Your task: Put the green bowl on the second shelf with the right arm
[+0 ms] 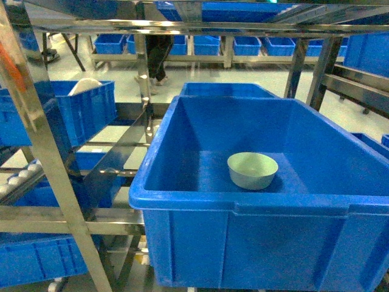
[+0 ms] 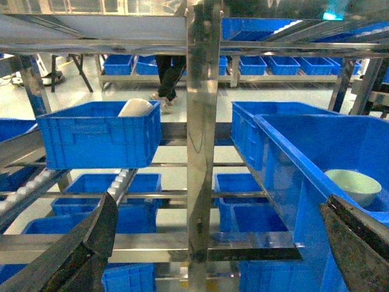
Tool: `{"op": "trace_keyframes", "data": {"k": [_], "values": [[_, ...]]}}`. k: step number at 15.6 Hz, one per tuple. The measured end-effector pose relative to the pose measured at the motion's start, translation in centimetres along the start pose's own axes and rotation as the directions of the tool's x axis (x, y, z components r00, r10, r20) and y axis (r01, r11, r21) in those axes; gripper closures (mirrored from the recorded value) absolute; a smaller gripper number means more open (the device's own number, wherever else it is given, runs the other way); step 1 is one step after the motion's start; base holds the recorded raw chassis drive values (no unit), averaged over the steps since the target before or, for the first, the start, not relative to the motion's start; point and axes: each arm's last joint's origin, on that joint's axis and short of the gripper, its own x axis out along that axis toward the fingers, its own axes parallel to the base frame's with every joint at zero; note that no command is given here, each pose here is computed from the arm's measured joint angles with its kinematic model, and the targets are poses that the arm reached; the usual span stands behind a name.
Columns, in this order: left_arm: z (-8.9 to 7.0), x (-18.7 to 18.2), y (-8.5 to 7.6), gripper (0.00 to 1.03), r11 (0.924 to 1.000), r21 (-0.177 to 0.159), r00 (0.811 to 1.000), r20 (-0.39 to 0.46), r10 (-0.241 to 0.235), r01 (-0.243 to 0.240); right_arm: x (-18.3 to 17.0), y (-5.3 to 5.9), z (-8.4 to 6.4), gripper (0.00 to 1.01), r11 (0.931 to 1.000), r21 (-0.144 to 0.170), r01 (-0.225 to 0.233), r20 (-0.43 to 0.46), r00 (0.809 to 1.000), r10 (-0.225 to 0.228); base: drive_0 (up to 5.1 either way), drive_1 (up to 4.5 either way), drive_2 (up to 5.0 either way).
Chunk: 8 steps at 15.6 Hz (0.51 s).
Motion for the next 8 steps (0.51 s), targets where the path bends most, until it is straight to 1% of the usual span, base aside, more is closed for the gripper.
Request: {"op": "trace_keyframes", "data": {"k": [3, 4, 5, 6, 8], "values": [[0.0, 0.0, 0.0, 0.05, 1.0, 0.0, 1.0, 0.0, 0.0, 0.0, -0.4, 0.0, 0.0, 0.97, 1.0, 0.003, 0.0, 0.001, 1.0, 0.0, 0.0, 0.0, 0.0], [0.0, 0.0, 0.0, 0.05, 1.0, 0.0, 1.0, 0.0, 0.0, 0.0, -0.5, 0.0, -0.1, 0.99, 1.0, 0.002, 0.0, -0.007, 1.0, 0.0, 0.0, 0.0, 0.0], [0.0, 0.0, 0.0, 0.05, 1.0, 0.0, 1.0, 0.0, 0.001, -0.001, -1.3, 0.0, -0.7, 0.99, 1.0, 0.0, -0.002, -0.053, 0.999, 0.002, 0.0, 0.0, 0.0], [0.0, 0.0, 0.0, 0.05, 1.0, 0.0, 1.0, 0.0, -0.001, 0.001, -1.6, 0.0, -0.2, 0.99, 1.0, 0.001, -0.003, 0.009, 1.0, 0.003, 0.0, 0.0, 0.0], [0.0, 0.0, 0.0, 0.05, 1.0, 0.0, 1.0, 0.0, 0.0, 0.0, -1.6, 0.0, -0.4, 0.99, 1.0, 0.0, 0.0, -0.017, 1.0, 0.0, 0.0, 0.0, 0.0]]}}
